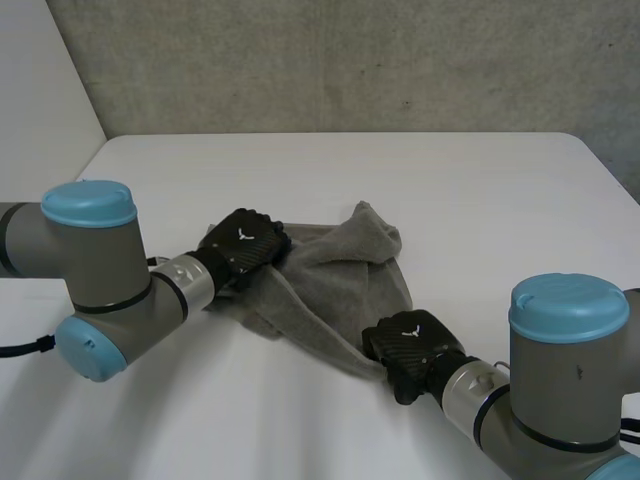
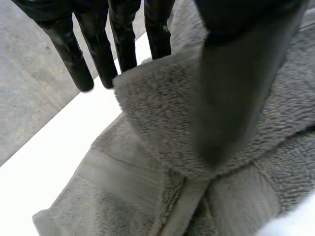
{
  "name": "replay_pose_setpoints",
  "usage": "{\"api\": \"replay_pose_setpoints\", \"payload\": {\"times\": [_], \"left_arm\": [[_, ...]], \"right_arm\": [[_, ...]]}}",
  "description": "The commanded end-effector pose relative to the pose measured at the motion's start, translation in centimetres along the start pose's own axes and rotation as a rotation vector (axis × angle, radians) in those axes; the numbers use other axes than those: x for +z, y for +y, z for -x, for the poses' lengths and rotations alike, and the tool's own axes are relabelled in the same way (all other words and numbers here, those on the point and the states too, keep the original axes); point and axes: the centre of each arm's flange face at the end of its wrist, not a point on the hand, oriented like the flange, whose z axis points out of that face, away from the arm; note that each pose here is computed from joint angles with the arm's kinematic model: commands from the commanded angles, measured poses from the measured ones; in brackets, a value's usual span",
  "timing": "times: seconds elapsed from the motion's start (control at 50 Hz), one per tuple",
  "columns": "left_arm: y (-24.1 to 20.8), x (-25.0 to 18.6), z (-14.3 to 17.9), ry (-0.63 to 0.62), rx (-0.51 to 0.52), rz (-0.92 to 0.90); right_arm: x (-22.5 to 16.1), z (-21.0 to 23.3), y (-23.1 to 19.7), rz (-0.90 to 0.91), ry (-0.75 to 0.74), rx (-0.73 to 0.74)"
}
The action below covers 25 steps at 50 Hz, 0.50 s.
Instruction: Fold the towel.
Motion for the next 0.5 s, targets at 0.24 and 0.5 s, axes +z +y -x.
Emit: {"api": "replay_pose_setpoints", "payload": {"times": [0.24, 0.5], "left_arm": [[-3.9, 2.7, 3.9, -0.130, 0.072, -0.141], [-23.6, -5.6, 16.7, -0.801, -0.017, -0.827]], "right_arm": [[1.1, -2.9, -8.4, -0.259, 0.096, -0.136], [-6.0, -9.1, -31.0, -1.156, 0.550, -0.339]]}}
